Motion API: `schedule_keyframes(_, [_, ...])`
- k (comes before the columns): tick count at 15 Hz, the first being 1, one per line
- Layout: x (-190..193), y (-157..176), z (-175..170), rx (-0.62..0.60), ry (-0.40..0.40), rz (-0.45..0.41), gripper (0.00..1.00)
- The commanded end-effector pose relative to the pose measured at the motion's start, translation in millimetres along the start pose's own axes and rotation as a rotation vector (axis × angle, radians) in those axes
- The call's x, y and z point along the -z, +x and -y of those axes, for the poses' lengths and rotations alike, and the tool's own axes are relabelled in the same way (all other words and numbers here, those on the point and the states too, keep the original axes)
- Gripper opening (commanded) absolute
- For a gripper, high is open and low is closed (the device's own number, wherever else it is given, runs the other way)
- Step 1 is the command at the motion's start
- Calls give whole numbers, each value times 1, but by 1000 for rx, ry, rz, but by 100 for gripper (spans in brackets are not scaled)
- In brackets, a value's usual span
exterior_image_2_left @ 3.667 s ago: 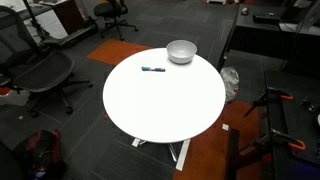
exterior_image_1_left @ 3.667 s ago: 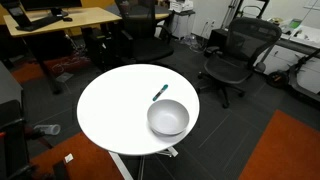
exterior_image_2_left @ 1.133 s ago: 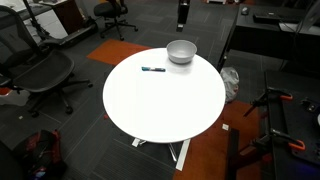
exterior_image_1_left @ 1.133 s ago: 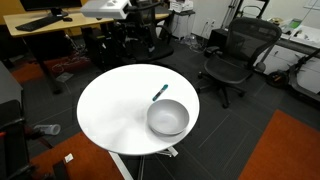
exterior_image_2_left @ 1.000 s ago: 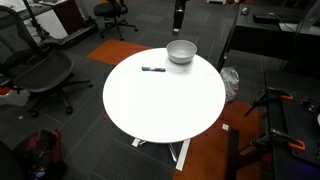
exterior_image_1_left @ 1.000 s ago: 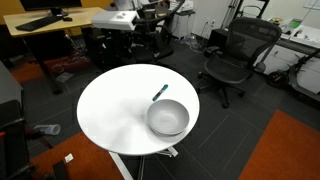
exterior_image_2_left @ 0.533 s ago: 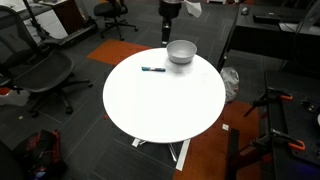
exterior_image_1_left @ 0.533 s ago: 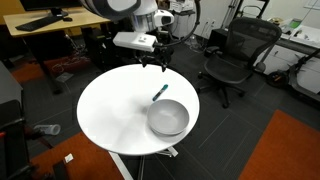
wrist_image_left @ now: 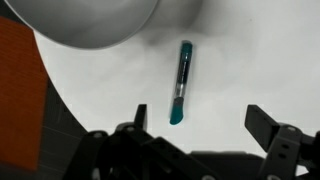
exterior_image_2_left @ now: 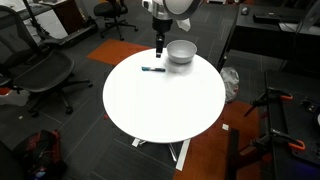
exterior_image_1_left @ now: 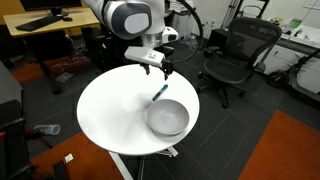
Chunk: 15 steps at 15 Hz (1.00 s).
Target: Put the green marker inside the grey bowl
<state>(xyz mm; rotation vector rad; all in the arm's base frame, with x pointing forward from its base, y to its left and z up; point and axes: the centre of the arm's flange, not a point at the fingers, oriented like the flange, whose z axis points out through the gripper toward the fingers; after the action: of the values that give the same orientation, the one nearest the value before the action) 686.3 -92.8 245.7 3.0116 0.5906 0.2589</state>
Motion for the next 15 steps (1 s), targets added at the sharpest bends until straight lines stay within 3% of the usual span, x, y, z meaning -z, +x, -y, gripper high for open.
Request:
schedule_keyframes(1, [-20,14,-6,22,24,18,100])
schedule_keyframes(15, [-71,33,-10,16,52,97,100])
